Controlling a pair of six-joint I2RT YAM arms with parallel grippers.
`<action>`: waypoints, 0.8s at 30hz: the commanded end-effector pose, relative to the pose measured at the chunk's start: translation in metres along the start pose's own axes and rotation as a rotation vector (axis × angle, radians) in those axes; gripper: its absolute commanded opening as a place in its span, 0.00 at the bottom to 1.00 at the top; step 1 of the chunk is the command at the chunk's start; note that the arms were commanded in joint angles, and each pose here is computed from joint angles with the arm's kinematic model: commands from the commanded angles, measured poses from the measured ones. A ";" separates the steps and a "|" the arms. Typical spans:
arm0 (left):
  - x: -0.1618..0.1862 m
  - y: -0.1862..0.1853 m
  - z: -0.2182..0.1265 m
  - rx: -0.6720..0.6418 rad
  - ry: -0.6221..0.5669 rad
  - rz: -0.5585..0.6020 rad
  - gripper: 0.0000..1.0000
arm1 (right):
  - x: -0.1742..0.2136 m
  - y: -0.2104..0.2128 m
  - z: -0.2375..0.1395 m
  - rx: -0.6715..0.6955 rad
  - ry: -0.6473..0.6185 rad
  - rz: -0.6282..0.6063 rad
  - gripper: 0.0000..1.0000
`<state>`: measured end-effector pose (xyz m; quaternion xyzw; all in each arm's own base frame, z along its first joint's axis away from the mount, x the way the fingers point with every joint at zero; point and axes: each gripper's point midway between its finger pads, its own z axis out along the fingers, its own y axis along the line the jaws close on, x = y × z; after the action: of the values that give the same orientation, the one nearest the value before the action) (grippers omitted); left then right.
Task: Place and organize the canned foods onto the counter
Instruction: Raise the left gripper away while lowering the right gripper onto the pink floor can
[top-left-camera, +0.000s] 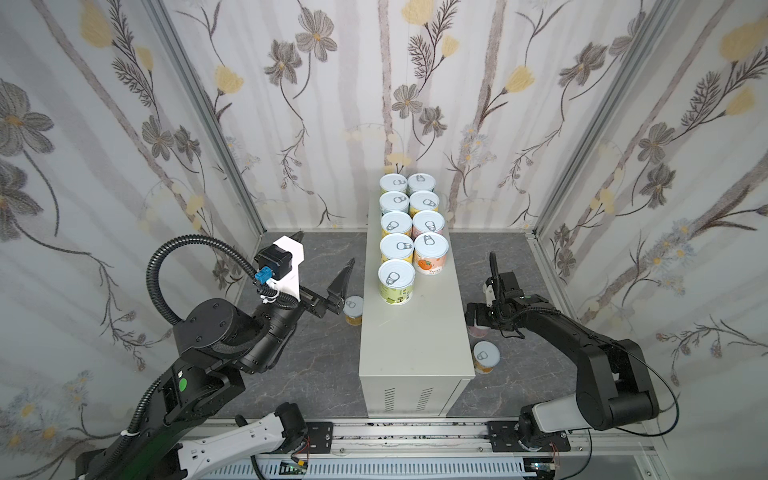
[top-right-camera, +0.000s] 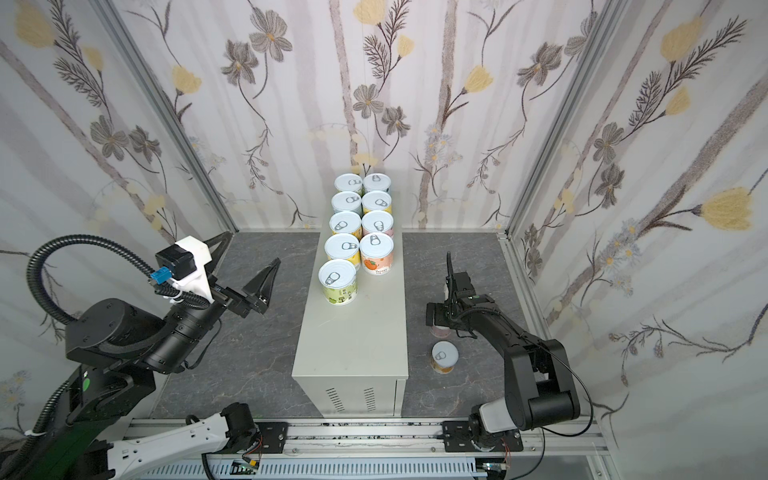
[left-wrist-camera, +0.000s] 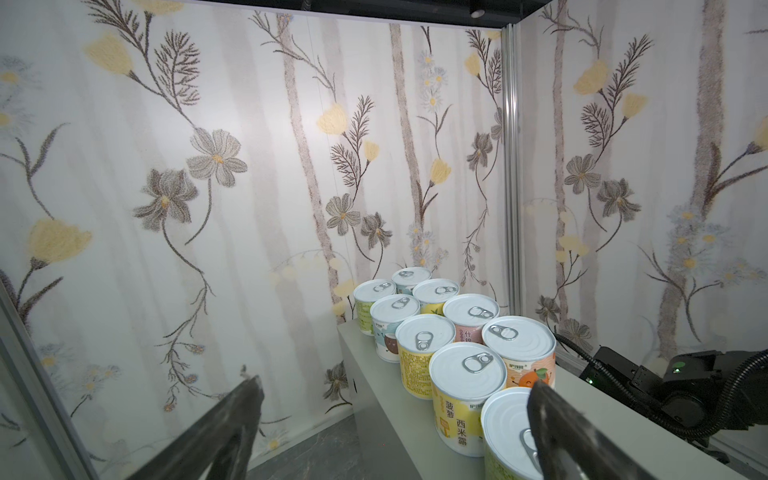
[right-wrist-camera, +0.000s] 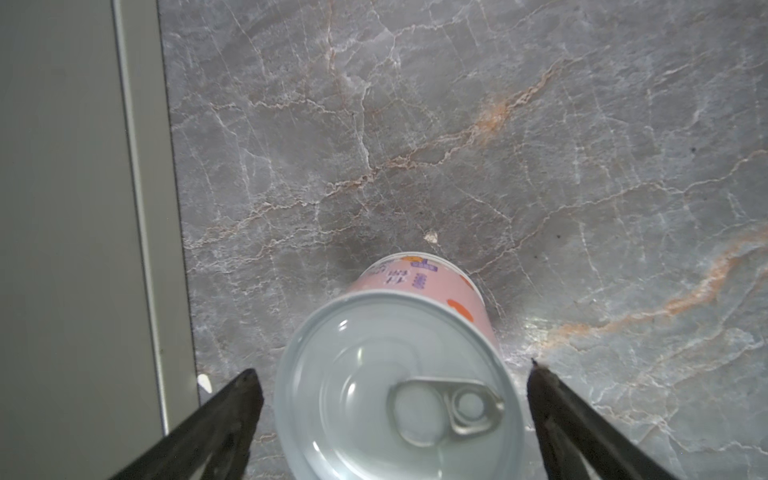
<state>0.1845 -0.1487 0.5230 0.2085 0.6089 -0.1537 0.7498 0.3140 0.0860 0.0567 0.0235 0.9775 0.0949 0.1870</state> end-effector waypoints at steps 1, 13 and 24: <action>0.003 0.003 0.003 -0.028 0.004 0.023 1.00 | -0.005 -0.007 0.005 0.074 -0.006 -0.019 0.95; 0.014 0.003 0.008 -0.049 0.032 0.069 1.00 | 0.001 -0.015 0.014 0.179 0.031 -0.026 0.73; 0.027 0.000 0.014 -0.056 0.074 0.120 1.00 | -0.008 -0.010 -0.008 0.157 -0.006 -0.010 0.50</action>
<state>0.2016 -0.1612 0.4924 0.2373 0.6320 -0.0925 0.7319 0.3167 0.0770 0.0483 0.0216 0.9843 0.0172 0.1743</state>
